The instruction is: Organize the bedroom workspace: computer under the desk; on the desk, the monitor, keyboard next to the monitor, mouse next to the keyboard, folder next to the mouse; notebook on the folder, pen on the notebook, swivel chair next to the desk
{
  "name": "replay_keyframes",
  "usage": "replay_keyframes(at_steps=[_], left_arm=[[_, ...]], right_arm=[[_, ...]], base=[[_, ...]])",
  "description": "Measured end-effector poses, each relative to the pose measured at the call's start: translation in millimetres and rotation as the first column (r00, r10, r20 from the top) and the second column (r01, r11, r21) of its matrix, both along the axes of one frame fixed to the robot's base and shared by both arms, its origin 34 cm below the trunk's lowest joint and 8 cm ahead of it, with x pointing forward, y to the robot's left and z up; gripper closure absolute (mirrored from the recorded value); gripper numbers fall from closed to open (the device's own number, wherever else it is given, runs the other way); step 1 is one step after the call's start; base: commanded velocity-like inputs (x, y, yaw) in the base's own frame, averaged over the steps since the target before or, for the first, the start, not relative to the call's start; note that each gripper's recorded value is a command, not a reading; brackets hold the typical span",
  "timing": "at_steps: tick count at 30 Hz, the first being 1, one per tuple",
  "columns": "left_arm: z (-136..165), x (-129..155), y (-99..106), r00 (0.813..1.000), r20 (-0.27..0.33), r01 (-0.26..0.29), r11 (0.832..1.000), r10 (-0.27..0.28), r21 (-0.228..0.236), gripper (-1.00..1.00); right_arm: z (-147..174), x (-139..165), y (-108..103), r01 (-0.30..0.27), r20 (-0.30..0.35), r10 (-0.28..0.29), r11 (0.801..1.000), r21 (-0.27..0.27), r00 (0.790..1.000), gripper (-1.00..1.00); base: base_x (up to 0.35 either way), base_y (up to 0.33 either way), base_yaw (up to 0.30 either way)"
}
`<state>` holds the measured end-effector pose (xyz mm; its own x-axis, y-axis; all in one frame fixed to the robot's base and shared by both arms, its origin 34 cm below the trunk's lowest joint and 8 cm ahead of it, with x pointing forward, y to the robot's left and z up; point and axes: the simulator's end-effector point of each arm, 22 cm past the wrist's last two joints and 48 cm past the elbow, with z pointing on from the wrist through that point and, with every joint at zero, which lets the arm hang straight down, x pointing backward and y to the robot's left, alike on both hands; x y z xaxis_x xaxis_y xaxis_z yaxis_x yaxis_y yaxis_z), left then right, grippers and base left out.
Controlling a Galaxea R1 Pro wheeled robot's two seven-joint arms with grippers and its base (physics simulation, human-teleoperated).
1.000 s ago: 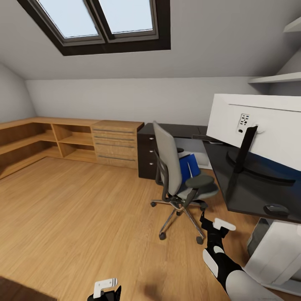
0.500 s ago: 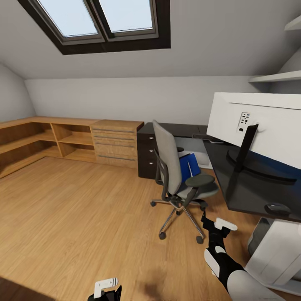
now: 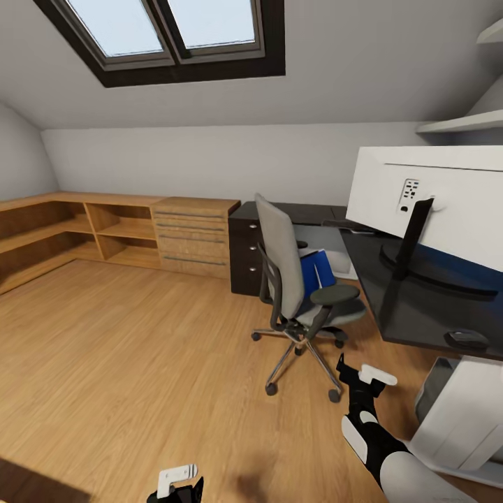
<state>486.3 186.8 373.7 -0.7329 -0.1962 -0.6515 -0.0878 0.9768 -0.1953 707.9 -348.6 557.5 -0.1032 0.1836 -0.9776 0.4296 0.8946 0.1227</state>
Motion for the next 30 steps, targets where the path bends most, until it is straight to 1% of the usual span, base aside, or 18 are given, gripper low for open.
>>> replay_keyframes(at_steps=[9,15,19,22,27,30], left_arm=[[-19.1,-4.2,-3.7,1.0,0.001,0.009,1.0,-0.009,-0.001,-1.0],[-19.0,-4.2,-4.5,1.0,0.002,0.013,1.0,-0.013,-0.001,-1.0],[-19.0,-4.2,-4.9,1.0,0.002,0.015,1.0,-0.015,-0.001,-1.0],[-18.9,-4.2,-5.0,1.0,0.002,0.015,1.0,-0.015,-0.002,-1.0],[-18.9,-4.2,-4.9,1.0,0.002,0.016,1.0,-0.016,-0.001,-1.0],[-19.0,-4.2,-4.1,1.0,0.002,0.016,1.0,-0.016,0.0,-1.0]], right_arm=[[-18.6,-3.7,0.4,0.0,0.002,0.0,1.0,0.001,1.0,-1.0],[-17.8,-2.9,0.7,0.0,0.002,0.0,1.0,0.002,1.0,-1.0],[-17.6,-3.2,-1.8,0.01,-0.004,-0.01,1.0,-0.003,1.0,-1.0],[-12.7,-1.3,-5.3,0.026,0.0,-0.026,1.0,-0.007,1.0,-1.0],[3.8,12.0,-13.2,0.037,0.006,-0.037,0.999,-0.012,0.999,-1.0],[16.4,21.3,-22.3,0.044,0.016,-0.044,0.999,-0.021,0.999,-1.0]], base=[[0.0,0.0,0.0],[0.0,0.0,0.0],[0.0,0.0,0.0],[0.0,0.0,0.0],[0.0,0.0,0.0],[0.0,0.0,0.0]])
